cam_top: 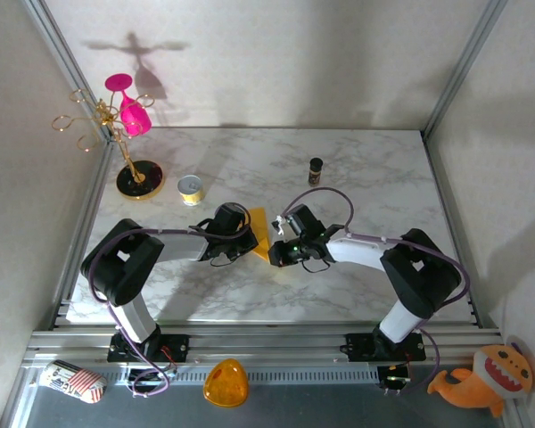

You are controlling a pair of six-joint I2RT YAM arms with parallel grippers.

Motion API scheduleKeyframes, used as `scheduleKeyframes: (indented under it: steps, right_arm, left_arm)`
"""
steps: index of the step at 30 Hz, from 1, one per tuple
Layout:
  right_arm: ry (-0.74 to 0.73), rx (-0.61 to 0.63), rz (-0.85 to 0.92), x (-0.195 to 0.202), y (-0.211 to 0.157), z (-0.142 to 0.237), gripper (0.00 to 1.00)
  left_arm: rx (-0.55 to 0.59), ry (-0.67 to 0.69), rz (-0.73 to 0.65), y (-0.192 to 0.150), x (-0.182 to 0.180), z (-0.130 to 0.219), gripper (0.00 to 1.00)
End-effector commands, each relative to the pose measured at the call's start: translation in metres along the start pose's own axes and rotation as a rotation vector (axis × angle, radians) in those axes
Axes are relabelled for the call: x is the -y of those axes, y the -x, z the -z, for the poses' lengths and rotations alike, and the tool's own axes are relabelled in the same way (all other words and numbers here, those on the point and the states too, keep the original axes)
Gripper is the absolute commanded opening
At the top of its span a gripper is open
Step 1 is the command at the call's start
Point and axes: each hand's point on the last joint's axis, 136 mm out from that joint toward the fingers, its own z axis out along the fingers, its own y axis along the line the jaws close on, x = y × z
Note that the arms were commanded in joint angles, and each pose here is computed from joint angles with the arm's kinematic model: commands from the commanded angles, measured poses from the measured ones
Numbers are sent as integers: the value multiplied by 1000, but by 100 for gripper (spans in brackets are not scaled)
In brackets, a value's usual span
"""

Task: Fold a paper plane with a square sheet of paper (pick it up from the middle)

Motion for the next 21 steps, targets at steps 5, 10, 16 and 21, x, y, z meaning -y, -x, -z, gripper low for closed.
scheduleKeyframes:
  steps: [5, 10, 16, 21]
  right_arm:
    - [39, 17, 6, -8, 23, -14, 12]
    - [15, -30, -26, 5, 14, -29, 12]
    - [-47, -87, -60, 27, -10, -39, 11]
    - [-118, -132, -93, 45, -24, -45, 10]
  left_arm:
    - [-29, 158, 5, -12, -43, -8, 4]
    - [-31, 139, 3, -11, -37, -7, 5]
    - [-12, 56, -32, -2, -8, 0, 6]
    - [46, -81, -116, 8, 34, 24, 11]
